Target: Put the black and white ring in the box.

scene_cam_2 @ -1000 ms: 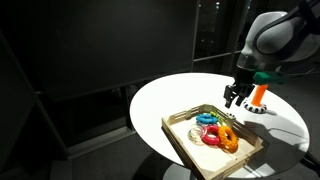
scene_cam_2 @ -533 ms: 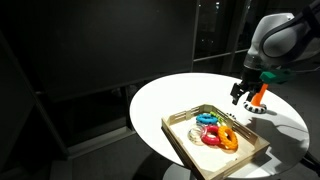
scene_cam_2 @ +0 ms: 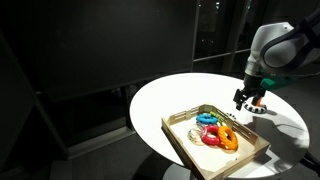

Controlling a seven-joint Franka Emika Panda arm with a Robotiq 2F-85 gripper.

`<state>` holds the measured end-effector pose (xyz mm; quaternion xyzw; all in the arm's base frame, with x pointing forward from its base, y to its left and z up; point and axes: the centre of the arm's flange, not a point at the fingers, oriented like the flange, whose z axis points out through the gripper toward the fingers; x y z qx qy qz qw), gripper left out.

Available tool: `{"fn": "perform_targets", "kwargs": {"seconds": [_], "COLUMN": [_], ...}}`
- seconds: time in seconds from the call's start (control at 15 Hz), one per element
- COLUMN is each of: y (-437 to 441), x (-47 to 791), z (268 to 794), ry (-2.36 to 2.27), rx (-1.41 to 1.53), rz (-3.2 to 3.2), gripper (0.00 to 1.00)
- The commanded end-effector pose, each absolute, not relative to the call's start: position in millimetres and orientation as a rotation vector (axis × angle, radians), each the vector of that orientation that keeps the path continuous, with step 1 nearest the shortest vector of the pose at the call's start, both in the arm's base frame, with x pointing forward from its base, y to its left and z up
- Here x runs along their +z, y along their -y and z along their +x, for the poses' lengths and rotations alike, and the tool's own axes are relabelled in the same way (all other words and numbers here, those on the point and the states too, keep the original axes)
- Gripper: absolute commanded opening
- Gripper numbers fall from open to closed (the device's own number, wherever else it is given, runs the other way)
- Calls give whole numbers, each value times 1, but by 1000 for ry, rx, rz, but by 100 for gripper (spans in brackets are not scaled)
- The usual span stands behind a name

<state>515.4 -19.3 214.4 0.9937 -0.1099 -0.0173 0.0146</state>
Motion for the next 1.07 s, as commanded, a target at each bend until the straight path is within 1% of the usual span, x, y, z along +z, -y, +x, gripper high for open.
{"fn": "perform_targets", "kwargs": {"seconds": [0.0,1.0], "y": [14,7], "x": [198,170], "z": [520,534], "ry": [356,404], "rx": [-90,-55], "rz": [3066,3032], "gripper": [100,100]}}
